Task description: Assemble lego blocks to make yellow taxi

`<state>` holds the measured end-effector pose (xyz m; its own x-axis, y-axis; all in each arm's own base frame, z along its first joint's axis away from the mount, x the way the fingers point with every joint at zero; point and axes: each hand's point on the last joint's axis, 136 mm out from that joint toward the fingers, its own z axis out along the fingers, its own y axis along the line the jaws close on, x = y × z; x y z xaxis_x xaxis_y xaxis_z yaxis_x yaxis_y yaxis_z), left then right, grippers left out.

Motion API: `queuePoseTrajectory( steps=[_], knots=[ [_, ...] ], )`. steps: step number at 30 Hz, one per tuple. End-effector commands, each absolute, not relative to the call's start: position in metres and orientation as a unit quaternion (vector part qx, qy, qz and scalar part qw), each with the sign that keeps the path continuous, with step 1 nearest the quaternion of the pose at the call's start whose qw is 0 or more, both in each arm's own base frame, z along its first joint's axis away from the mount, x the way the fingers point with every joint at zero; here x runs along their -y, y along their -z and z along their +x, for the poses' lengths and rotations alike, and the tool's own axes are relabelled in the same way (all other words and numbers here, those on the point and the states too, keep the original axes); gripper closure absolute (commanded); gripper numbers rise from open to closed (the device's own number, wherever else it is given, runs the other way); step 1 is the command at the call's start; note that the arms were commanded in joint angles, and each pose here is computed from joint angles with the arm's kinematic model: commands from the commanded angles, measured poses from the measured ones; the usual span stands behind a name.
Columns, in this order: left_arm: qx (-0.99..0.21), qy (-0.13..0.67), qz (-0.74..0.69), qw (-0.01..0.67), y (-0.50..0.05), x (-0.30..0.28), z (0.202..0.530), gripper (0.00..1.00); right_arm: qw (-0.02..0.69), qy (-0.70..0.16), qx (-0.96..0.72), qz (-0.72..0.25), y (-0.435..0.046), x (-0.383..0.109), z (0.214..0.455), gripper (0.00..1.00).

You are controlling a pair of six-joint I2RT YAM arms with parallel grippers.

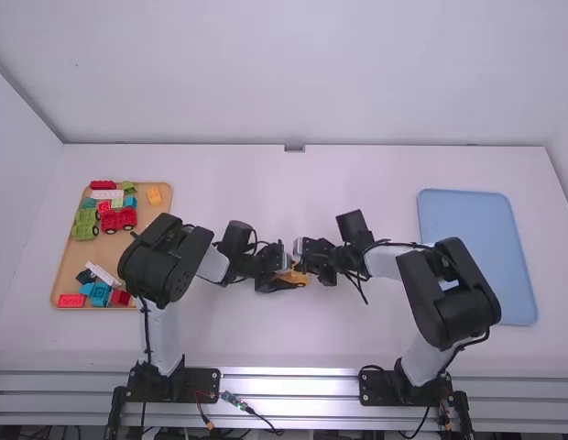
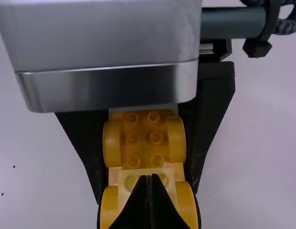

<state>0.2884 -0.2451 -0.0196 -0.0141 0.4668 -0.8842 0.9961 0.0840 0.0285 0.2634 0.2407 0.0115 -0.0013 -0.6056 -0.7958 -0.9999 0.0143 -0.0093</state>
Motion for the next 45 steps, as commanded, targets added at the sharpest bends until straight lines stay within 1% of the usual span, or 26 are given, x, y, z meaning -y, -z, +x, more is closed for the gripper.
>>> queuePoseTrajectory(
  steps=[1, 6, 13, 18, 23, 26, 28, 29, 30, 32, 35, 36, 37, 39, 40, 41, 42, 43, 45],
  knots=[
    [-0.671, 0.318, 0.568, 0.355, 0.042, 0.235, 0.288, 0.76, 0.269, -0.280, -0.677, -0.625, 0.022, -0.223, 0.254, 1.00],
    [-0.671, 0.318, 0.567, 0.356, 0.042, 0.235, 0.287, 0.76, 0.248, -0.288, -0.685, -0.621, 0.037, -0.225, 0.258, 1.00],
    [-0.669, 0.317, 0.568, 0.360, 0.041, 0.236, 0.289, 0.79, 0.230, -0.290, -0.677, -0.636, 0.039, -0.222, 0.252, 1.00],
    [-0.671, 0.318, 0.564, 0.361, 0.039, 0.237, 0.292, 0.78, 0.209, -0.271, -0.696, -0.632, 0.055, -0.215, 0.253, 1.00],
    [-0.670, 0.318, 0.564, 0.362, 0.039, 0.237, 0.292, 0.77, 0.193, -0.256, -0.706, -0.632, 0.056, -0.210, 0.258, 1.00],
    [-0.670, 0.317, 0.565, 0.363, 0.039, 0.237, 0.292, 0.77, 0.193, -0.261, -0.705, -0.631, 0.045, -0.214, 0.262, 1.00],
    [-0.669, 0.317, 0.565, 0.364, 0.039, 0.237, 0.293, 0.76, 0.214, -0.276, -0.689, -0.635, 0.028, -0.221, 0.266, 1.00],
    [-0.669, 0.317, 0.565, 0.364, 0.038, 0.237, 0.293, 0.75, 0.234, -0.284, -0.681, -0.633, 0.015, -0.224, 0.273, 1.00],
    [-0.669, 0.317, 0.565, 0.364, 0.038, 0.237, 0.293, 0.75, 0.239, -0.285, -0.680, -0.632, 0.012, -0.225, 0.275, 1.00],
    [-0.670, 0.317, 0.565, 0.363, 0.038, 0.238, 0.294, 0.72, 0.269, -0.290, -0.674, -0.624, -0.007, -0.223, 0.285, 1.00],
    [-0.668, 0.317, 0.565, 0.365, 0.037, 0.238, 0.295, 0.68, 0.294, -0.280, -0.684, -0.606, -0.027, -0.215, 0.297, 0.99],
    [-0.668, 0.316, 0.566, 0.365, 0.037, 0.238, 0.295, 0.66, 0.297, -0.274, -0.694, -0.596, -0.033, -0.211, 0.301, 0.93],
    [-0.669, 0.316, 0.565, 0.365, 0.037, 0.238, 0.295, 0.64, 0.297, -0.263, -0.706, -0.586, -0.037, -0.204, 0.304, 0.84],
    [-0.669, 0.316, 0.565, 0.365, 0.037, 0.238, 0.296, 0.63, 0.294, -0.246, -0.726, -0.571, -0.041, -0.195, 0.309, 0.80],
    [-0.670, 0.316, 0.564, 0.366, 0.037, 0.237, 0.297, 0.59, 0.287, -0.226, -0.750, -0.551, -0.044, -0.183, 0.313, 0.63],
    [-0.669, 0.315, 0.564, 0.367, 0.037, 0.237, 0.297, 0.52, 0.282, -0.213, -0.766, -0.537, -0.044, -0.176, 0.315, 0.49],
    [-0.669, 0.315, 0.564, 0.368, 0.036, 0.237, 0.298, 0.51, 0.280, -0.208, -0.772, -0.531, -0.044, -0.173, 0.317, 0.46],
    [-0.669, 0.313, 0.564, 0.369, 0.036, 0.237, 0.298, 0.49, 0.272, -0.190, -0.793, -0.511, -0.043, -0.163, 0.320, 0.01],
    [-0.673, 0.304, 0.566, 0.367, 0.039, 0.237, 0.299, 0.41, 0.255, -0.161, -0.832, -0.466, -0.040, -0.145, 0.325, 0.01]
  ],
)
